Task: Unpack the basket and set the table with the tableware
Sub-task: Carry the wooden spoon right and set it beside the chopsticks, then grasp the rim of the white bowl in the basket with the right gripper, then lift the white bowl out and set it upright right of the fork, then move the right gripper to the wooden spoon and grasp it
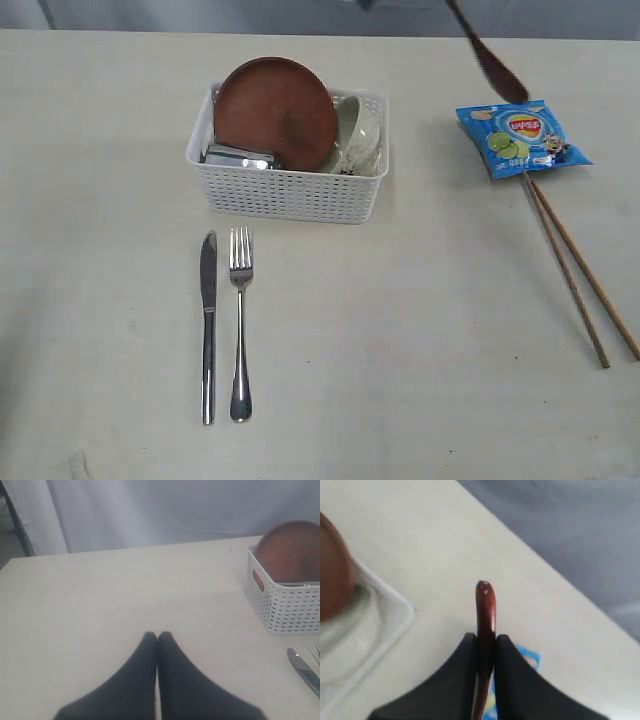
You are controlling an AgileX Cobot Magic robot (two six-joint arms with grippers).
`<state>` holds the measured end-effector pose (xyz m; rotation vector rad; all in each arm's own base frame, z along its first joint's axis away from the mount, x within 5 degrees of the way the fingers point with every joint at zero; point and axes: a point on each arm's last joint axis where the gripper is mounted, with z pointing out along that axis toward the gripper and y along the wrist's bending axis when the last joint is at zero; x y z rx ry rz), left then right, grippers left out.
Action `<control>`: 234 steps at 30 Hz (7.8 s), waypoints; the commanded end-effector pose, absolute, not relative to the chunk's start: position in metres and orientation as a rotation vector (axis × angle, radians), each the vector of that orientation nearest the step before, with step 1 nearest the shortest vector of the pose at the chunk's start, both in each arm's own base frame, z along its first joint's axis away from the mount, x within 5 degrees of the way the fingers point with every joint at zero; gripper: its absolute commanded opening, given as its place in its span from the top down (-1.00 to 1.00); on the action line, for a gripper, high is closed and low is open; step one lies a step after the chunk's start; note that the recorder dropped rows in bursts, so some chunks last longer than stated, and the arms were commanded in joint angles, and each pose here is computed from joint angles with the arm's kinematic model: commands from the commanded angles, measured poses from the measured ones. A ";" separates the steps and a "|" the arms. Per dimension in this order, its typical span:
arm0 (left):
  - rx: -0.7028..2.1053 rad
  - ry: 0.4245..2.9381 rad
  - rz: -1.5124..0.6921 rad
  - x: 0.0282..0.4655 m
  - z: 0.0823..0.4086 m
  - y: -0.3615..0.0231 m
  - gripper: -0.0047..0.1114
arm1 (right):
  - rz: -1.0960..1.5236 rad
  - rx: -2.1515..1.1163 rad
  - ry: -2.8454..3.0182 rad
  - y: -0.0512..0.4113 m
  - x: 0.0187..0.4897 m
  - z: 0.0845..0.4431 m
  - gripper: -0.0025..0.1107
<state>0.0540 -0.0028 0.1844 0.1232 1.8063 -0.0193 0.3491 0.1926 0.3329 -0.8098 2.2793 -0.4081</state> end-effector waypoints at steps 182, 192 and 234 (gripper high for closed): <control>0.129 1.795 -0.022 0.054 0.185 -0.003 0.92 | 0.469 -0.436 2.880 0.111 0.216 0.145 0.96; 0.129 1.795 -0.022 0.054 0.185 -0.003 0.92 | 0.447 -0.483 2.803 0.124 0.216 0.145 0.69; 0.129 1.795 -0.022 0.054 0.185 -0.003 0.92 | -0.120 -0.213 2.932 0.011 0.253 0.182 0.18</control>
